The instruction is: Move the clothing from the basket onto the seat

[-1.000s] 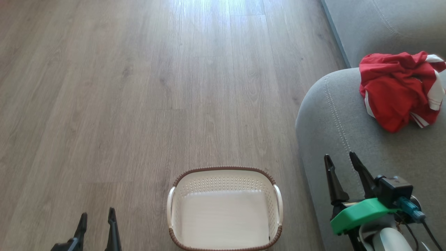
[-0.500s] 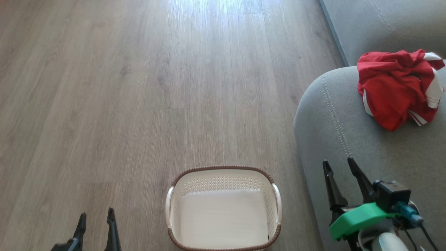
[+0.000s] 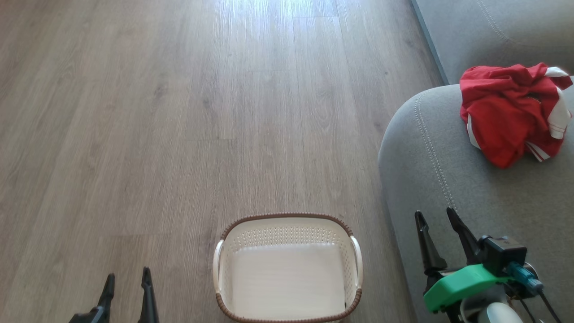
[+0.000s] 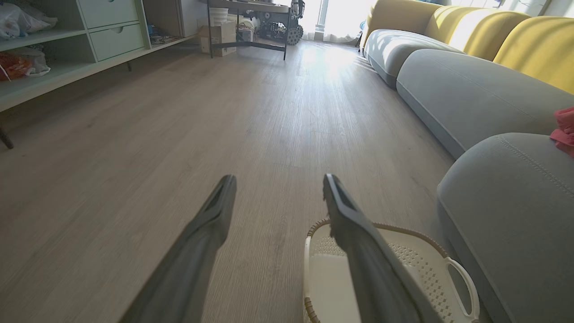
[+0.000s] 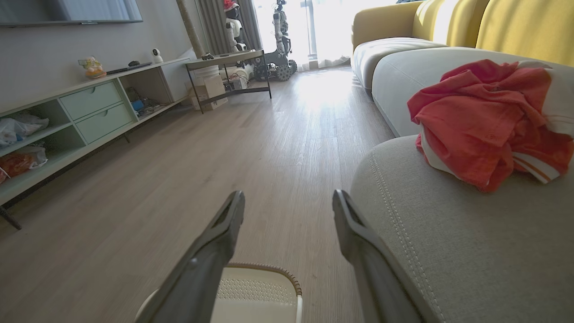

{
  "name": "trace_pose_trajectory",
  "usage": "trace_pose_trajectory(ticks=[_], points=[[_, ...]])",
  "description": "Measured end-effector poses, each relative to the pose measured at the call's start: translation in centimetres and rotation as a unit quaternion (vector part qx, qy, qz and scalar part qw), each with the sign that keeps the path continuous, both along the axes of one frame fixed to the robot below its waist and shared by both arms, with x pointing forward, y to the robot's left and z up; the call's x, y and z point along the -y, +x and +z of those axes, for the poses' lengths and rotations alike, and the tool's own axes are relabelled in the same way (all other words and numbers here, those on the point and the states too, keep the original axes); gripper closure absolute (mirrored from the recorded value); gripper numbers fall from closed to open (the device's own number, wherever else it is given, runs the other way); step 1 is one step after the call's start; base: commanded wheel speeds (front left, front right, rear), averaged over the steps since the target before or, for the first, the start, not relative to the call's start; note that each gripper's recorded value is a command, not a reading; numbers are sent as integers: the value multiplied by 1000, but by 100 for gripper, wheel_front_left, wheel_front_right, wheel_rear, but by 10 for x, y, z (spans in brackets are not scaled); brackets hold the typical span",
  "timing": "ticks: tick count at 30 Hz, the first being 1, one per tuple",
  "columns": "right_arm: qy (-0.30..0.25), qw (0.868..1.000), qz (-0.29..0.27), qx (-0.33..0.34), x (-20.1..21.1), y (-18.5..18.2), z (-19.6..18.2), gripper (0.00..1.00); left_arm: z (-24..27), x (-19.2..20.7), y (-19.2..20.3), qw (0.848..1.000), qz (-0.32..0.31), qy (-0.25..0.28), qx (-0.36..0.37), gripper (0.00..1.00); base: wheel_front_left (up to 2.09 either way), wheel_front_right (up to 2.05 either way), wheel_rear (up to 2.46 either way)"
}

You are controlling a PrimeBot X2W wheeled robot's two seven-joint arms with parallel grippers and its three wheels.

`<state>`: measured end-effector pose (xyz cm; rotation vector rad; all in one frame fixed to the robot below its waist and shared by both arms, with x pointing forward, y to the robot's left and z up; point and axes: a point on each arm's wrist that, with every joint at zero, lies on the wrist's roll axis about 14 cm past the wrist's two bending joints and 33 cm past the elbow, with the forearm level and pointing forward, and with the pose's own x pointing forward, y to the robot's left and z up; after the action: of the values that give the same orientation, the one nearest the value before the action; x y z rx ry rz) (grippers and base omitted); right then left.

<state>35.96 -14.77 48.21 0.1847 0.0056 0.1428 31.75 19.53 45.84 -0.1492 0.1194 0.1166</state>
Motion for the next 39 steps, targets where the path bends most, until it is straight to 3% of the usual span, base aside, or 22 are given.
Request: trace_pose_trajectory(ticks=[1, 2, 10, 39], points=[[0, 1000, 0, -1, 0, 0, -1, 0, 0, 1, 0, 1000, 0, -1, 0, 0, 0, 0, 0], [0, 1000, 0, -2, 0, 0, -1, 100, 0, 1, 0, 1000, 0, -1, 0, 100, 0, 0, 0], [2, 996, -8, -93, 5, -29, -56, 100, -38, 9, -18, 998, 5, -18, -65, 100, 0, 0, 0], [154, 979, -67, -116, 25, -23, -54, 100, -38, 8, -4, 980, 35, -176, -83, 100, 0, 0, 0]])
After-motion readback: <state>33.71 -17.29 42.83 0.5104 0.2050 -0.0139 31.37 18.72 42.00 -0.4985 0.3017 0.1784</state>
